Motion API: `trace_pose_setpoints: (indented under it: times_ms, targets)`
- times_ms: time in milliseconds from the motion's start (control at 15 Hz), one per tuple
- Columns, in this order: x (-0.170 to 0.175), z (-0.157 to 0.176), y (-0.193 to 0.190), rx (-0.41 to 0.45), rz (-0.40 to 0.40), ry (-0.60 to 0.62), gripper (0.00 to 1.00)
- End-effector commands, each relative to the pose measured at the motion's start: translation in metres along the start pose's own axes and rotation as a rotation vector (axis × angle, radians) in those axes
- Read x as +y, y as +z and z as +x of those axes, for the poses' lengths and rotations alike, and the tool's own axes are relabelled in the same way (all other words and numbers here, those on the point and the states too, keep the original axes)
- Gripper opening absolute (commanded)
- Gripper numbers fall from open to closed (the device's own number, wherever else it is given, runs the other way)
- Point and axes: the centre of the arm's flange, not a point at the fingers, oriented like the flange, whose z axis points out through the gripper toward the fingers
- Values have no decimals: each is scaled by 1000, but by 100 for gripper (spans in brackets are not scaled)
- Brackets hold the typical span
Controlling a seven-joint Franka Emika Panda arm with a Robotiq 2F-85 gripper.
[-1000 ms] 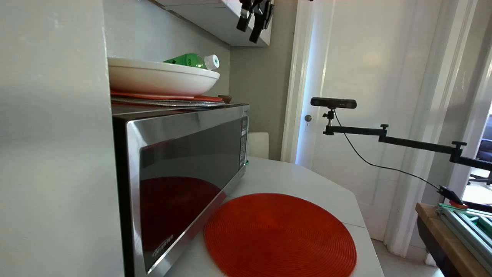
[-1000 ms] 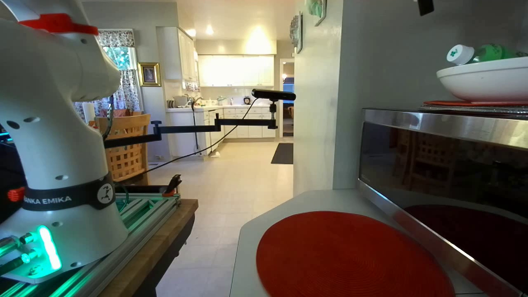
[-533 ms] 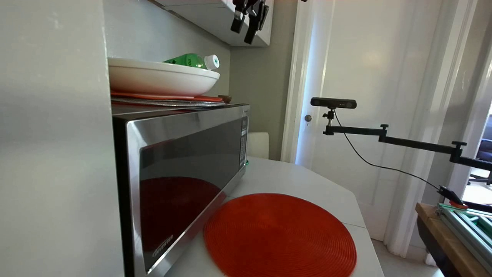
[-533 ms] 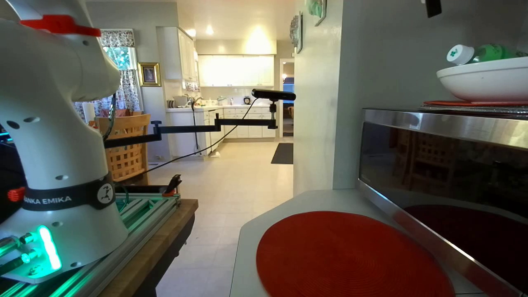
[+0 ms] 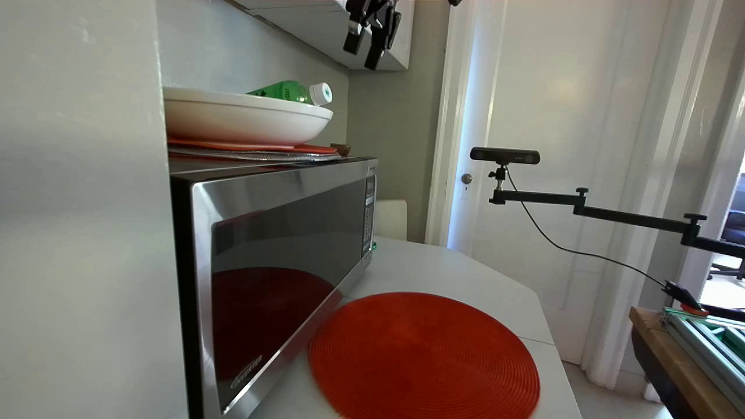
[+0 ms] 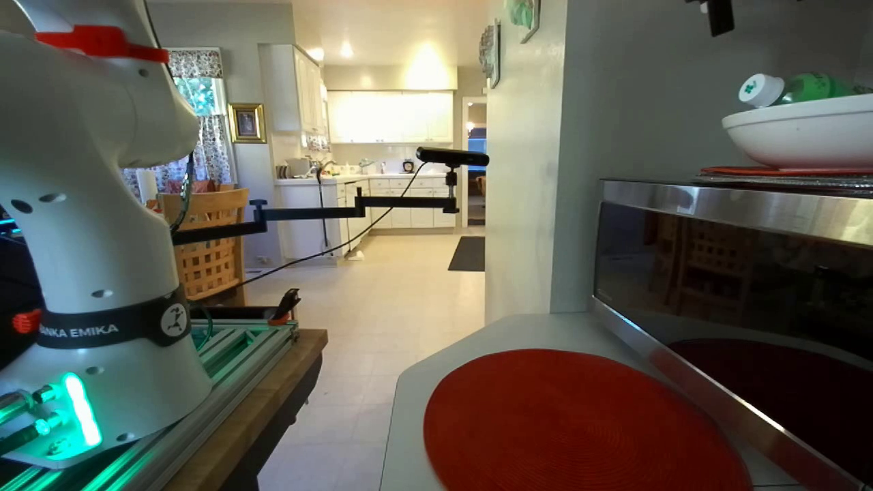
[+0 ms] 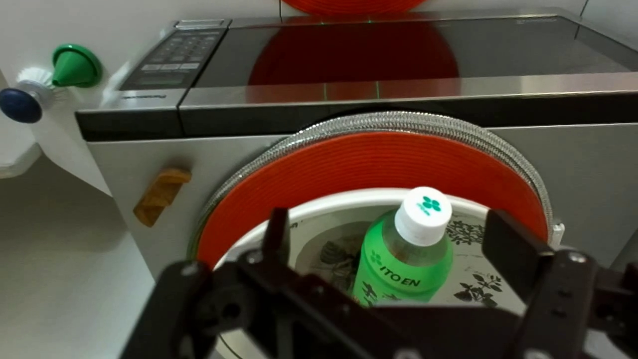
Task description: Put the bottle on the countertop
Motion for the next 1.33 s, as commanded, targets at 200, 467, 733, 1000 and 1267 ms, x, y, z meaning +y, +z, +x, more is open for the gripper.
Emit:
trace_pose_setpoints:
  times_ms: [200, 467, 733, 1000, 1267]
  targets:
    - [-1, 12, 22, -32, -10, 10, 100]
    - [-7, 19, 28, -25, -4, 19, 100]
    - [-11, 25, 28, -10, -3, 25, 100]
    - [-13, 30, 38, -3, 1, 25, 100]
    - [-14, 38, 47, 22, 12, 25, 100]
